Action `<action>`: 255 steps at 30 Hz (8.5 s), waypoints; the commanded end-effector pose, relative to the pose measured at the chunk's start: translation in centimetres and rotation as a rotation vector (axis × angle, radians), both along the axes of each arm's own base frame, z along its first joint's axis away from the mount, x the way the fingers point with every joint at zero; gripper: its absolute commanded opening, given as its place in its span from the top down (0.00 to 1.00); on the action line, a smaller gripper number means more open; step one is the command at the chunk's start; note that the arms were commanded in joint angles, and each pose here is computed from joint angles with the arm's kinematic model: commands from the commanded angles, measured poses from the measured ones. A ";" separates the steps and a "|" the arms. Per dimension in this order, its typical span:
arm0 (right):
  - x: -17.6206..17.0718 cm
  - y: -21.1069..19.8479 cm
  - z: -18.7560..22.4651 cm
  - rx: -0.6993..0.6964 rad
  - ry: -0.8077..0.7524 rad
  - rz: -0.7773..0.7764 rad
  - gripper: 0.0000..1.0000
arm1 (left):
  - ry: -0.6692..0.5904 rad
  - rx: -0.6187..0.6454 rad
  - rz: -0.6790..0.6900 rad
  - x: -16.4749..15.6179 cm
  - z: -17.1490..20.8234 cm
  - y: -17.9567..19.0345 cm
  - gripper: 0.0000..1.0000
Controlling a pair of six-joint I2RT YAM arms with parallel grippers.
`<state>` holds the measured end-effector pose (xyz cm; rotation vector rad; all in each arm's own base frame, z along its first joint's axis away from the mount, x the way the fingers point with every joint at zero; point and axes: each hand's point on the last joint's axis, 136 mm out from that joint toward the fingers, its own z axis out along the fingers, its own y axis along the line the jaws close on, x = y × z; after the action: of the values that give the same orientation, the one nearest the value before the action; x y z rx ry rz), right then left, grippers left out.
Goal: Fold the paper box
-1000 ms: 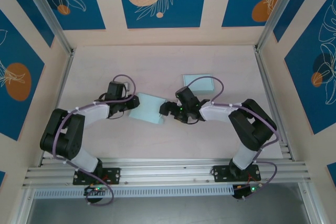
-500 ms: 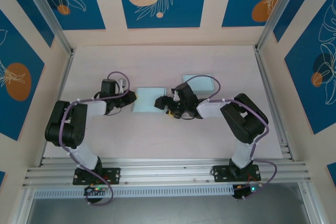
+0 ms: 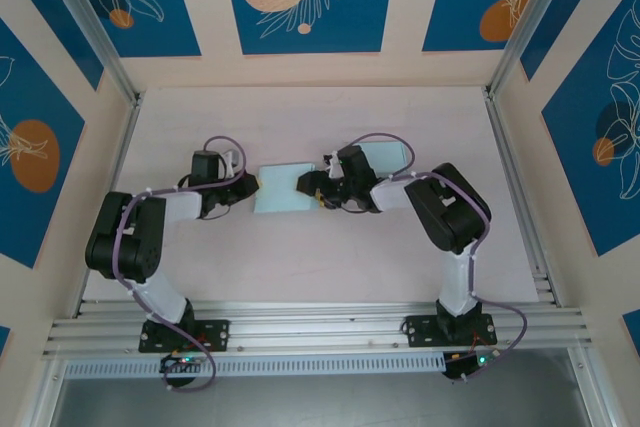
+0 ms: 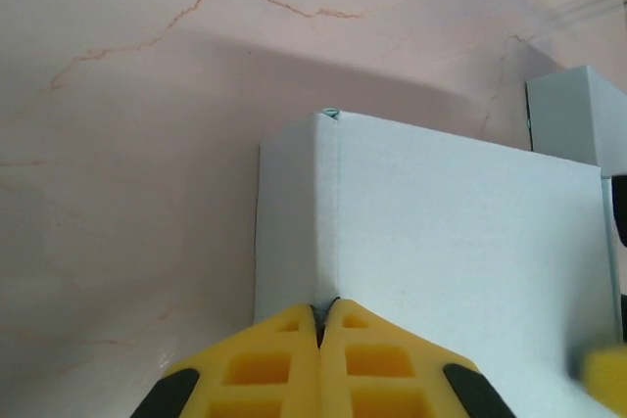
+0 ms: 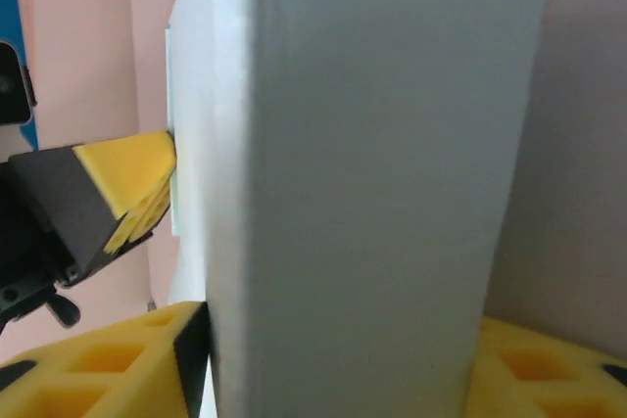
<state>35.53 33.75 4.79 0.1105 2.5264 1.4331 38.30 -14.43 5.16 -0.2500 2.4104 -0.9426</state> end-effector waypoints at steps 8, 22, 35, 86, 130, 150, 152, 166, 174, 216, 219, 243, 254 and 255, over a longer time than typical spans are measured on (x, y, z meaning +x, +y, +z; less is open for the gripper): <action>-1.4 -2.7 1.8 0.018 0.188 -0.096 0.54 | -0.045 0.067 -0.004 -3.5 3.2 1.3 0.27; -6.7 -6.6 8.4 0.089 0.468 -0.059 0.51 | -1.176 0.743 -0.818 -12.4 11.7 -10.0 0.00; -8.9 -7.4 9.2 0.064 0.556 -0.027 0.50 | -1.054 1.110 -0.997 -10.8 7.5 -13.0 0.09; -8.8 -16.9 12.0 0.011 0.240 -0.322 0.21 | -1.279 1.486 -1.097 -7.0 1.5 -14.7 0.68; -6.4 -14.3 13.6 -0.389 -0.199 -0.040 0.23 | -0.284 0.817 -1.568 -8.5 7.7 -10.9 0.72; -6.0 -12.9 14.2 -0.460 -0.354 0.014 0.35 | -0.668 0.763 -1.297 -7.8 16.1 -12.6 0.08; -6.2 -13.1 14.5 -0.498 -0.354 0.008 0.37 | -0.681 0.785 -1.094 -6.4 17.7 -11.5 0.15; -8.8 -11.6 14.5 -0.736 -0.364 0.150 0.36 | -0.229 0.598 -0.143 -9.9 15.1 -0.3 0.18; -8.4 -10.4 12.7 -0.798 -0.330 0.204 0.42 | -0.336 0.512 -0.260 -11.2 14.1 -2.2 0.37; -7.9 -6.1 10.2 -0.670 -0.169 0.169 0.86 | -0.122 0.377 -0.283 -9.5 9.9 -5.8 1.00; -7.9 -5.8 9.9 -0.667 -0.157 0.153 0.86 | -0.111 0.347 -0.262 -9.5 9.7 -6.0 1.00; -9.3 -4.3 8.1 -0.831 -0.292 0.200 1.00 | -0.091 0.275 -0.167 -9.9 8.8 -5.7 1.00; -9.5 -4.5 7.5 -0.850 -0.287 0.197 1.00 | -0.066 0.315 -0.159 -10.7 7.4 -4.6 1.00; -9.6 -4.5 7.4 -0.855 -0.290 0.197 1.00 | -0.066 0.325 -0.160 -10.8 7.2 -4.4 1.00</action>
<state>27.23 27.62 13.69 -0.3862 2.6748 0.2324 29.13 -18.80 14.03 0.0748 2.4369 -0.5820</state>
